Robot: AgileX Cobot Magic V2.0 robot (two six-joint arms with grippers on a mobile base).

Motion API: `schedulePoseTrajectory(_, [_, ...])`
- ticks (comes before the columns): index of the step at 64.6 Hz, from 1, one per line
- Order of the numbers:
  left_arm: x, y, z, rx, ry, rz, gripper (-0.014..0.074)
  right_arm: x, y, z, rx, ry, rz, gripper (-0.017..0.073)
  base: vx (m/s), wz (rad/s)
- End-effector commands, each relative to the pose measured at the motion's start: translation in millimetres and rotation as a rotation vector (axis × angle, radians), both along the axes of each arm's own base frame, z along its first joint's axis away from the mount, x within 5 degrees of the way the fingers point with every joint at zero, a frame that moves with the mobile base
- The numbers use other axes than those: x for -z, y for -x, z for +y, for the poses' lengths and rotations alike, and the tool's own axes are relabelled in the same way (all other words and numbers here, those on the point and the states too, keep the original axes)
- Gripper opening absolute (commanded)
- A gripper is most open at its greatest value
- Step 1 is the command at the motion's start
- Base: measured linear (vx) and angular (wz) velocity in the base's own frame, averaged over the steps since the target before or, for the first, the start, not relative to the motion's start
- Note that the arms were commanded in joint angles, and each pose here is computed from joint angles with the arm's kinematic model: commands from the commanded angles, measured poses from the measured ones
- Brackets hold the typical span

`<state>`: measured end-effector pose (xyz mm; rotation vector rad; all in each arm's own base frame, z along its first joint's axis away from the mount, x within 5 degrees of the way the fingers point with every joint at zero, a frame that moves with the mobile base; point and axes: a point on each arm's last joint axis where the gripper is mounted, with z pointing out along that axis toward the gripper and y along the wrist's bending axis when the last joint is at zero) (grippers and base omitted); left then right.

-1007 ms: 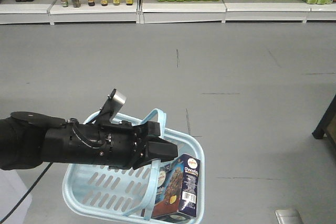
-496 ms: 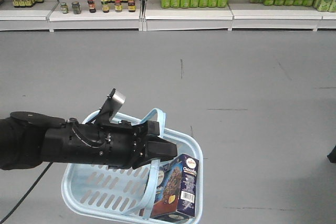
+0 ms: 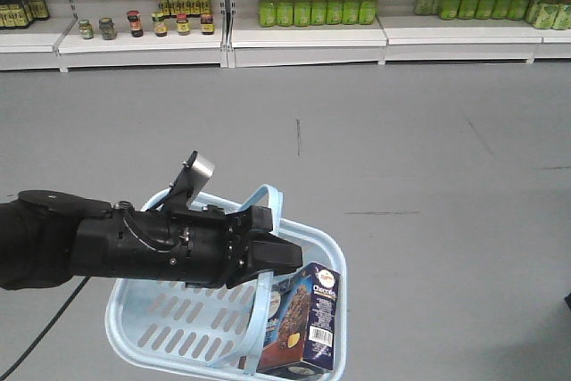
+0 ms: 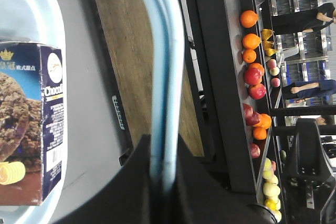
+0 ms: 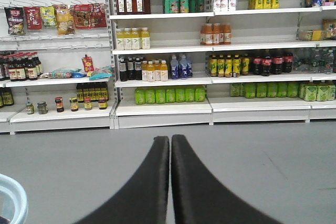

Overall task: Left arm holds basket, right arm returns cookies
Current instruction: 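Carry the basket with the left gripper toward the drink shelves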

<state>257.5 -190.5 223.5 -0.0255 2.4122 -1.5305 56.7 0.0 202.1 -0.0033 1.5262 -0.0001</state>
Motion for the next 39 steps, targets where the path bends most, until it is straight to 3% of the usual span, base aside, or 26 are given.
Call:
schedulePoseTrajectory(1, [-29.4, 2.8, -2.9, 0.009, 0.112, -0.052, -0.0008, -6.3, 1.4, 0.4, -0.001, 0.011, -0.082, -0.0008, 0.31, -0.03])
schedulePoseTrajectory(39, [-29.4, 2.8, -2.9, 0.009, 0.112, -0.052, -0.0008, -6.3, 1.4, 0.4, -0.001, 0.011, -0.082, -0.0008, 0.33, 0.03])
